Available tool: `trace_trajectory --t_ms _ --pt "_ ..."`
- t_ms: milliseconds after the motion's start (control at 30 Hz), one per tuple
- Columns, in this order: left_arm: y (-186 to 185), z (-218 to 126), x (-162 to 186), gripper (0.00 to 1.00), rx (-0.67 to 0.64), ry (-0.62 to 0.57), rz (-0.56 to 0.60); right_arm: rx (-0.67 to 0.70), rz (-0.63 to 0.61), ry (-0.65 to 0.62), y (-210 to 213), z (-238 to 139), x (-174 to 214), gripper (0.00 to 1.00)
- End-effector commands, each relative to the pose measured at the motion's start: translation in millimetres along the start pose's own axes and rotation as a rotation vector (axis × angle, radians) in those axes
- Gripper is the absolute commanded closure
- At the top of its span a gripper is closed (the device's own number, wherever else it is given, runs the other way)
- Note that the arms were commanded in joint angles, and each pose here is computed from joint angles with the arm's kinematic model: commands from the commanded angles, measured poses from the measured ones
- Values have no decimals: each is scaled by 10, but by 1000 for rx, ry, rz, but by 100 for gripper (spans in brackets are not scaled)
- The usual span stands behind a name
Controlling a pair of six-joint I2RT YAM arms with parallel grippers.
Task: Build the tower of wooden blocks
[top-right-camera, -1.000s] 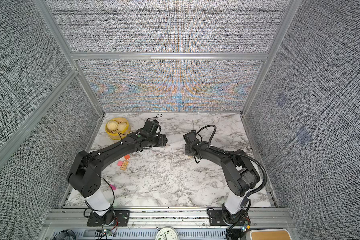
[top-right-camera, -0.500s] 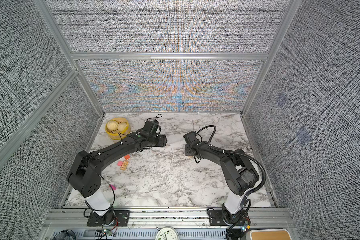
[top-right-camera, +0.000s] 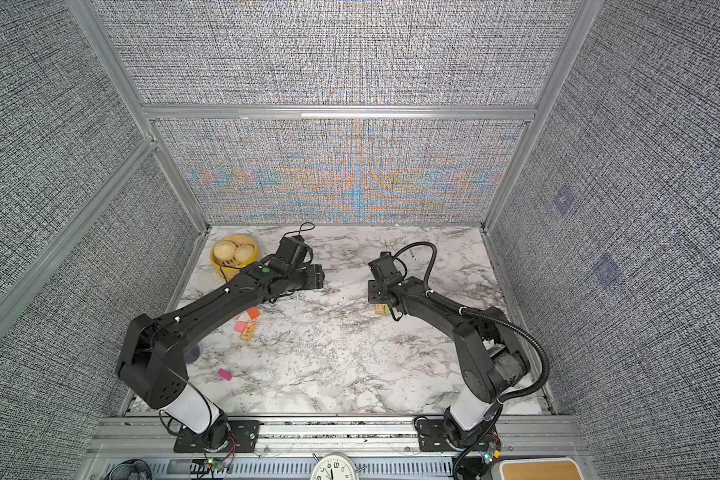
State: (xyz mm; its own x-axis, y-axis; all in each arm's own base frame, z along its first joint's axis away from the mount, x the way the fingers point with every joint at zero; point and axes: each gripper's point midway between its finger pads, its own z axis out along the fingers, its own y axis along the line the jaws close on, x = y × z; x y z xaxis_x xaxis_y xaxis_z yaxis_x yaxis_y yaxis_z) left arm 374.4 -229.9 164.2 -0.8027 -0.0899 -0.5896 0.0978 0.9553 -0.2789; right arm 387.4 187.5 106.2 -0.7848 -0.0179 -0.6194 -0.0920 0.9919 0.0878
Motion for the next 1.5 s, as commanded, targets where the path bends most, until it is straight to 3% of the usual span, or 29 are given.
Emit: trace_trajectory --t_ms 0,333,533,1033,1467 --pt "314 -92 58 27 -53 15 -90 -71 -40 -12 200 -23 -115 39" --pt "1310 -287 440 40 -278 21 -220 -204 -119 -17 899 168 -385 39" --pt "1707 -187 608 38 -370 69 -297 -271 -160 -16 1240 234 -453 38" --pt "2147 261 691 30 -453 157 -345 -313 -168 -36 1254 157 -514 38" --pt "2293 450 758 42 -507 202 -345 -317 -136 -29 1143 173 -486 38"
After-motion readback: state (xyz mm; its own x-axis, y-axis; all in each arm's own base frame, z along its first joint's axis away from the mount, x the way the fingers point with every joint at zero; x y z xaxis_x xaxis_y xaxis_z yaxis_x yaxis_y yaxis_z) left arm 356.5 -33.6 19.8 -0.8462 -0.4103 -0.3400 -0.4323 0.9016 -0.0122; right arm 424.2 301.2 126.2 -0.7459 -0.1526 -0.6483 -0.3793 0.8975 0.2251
